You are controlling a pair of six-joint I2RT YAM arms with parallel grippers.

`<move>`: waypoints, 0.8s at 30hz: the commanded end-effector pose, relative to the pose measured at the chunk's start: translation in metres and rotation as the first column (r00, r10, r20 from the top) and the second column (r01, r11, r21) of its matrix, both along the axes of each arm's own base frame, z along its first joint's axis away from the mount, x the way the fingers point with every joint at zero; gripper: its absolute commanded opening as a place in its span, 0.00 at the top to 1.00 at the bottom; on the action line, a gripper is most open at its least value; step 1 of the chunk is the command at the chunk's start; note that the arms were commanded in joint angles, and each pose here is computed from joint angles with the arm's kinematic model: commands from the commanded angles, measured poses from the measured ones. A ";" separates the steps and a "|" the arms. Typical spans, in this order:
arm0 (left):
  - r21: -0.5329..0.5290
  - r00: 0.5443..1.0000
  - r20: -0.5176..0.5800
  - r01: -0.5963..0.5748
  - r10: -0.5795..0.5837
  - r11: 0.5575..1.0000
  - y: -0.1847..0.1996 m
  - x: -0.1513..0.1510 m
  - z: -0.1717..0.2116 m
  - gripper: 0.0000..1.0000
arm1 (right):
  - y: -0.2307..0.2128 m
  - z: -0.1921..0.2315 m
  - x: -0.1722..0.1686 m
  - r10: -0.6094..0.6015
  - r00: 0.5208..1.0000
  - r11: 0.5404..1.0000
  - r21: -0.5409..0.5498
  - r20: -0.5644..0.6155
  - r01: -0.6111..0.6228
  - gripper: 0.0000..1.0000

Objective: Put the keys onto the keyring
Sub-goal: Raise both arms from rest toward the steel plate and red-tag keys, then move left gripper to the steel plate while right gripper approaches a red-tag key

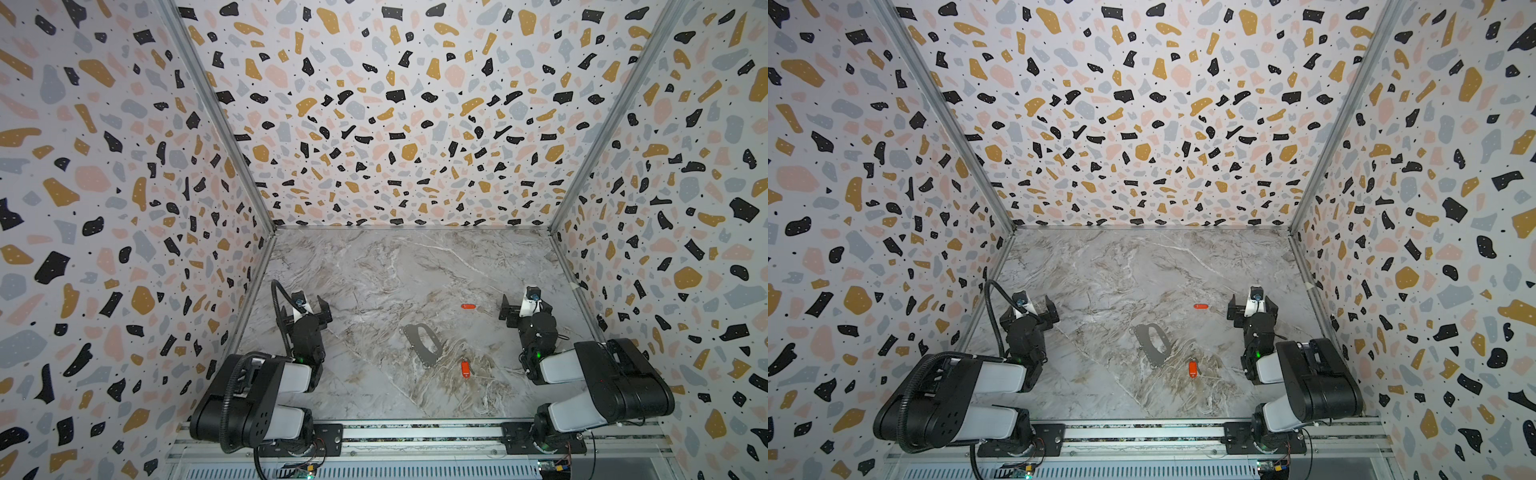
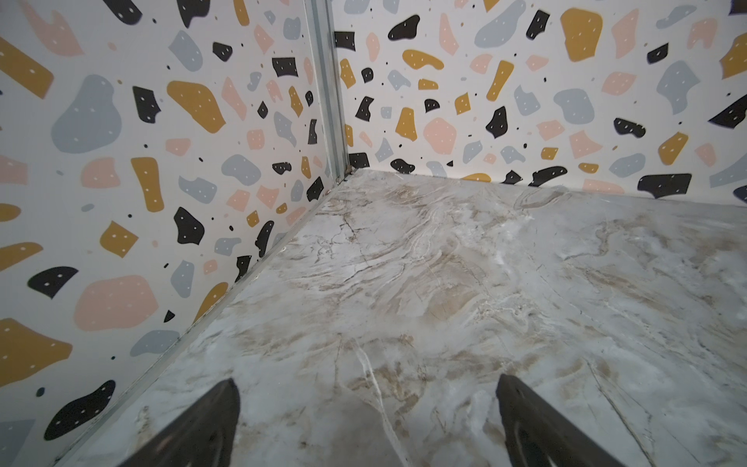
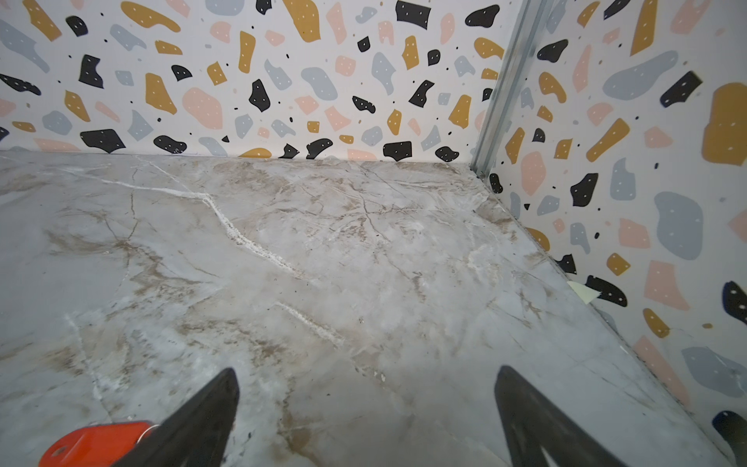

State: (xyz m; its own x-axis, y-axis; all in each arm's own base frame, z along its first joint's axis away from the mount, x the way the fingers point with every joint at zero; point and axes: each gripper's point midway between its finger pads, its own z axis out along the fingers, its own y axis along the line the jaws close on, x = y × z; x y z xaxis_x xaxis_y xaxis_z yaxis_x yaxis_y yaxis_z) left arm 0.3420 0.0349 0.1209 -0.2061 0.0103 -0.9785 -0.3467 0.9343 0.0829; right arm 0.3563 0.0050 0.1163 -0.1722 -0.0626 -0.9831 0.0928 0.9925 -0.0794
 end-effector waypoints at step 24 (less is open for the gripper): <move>-0.449 0.940 -0.022 0.294 -0.339 0.844 -0.138 -0.047 0.065 0.01 | 0.097 0.080 -0.042 0.400 0.912 0.887 0.286 -0.088 -0.362 0.09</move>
State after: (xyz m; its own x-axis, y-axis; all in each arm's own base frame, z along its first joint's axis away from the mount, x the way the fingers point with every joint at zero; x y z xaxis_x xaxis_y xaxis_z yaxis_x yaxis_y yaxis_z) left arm 0.3051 -0.0878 0.2027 -0.2794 -0.3482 -0.8948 -0.0499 0.9359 -0.3487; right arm 0.3174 0.0842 0.2011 -0.2455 0.1082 -0.9633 -0.2297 0.9590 0.1662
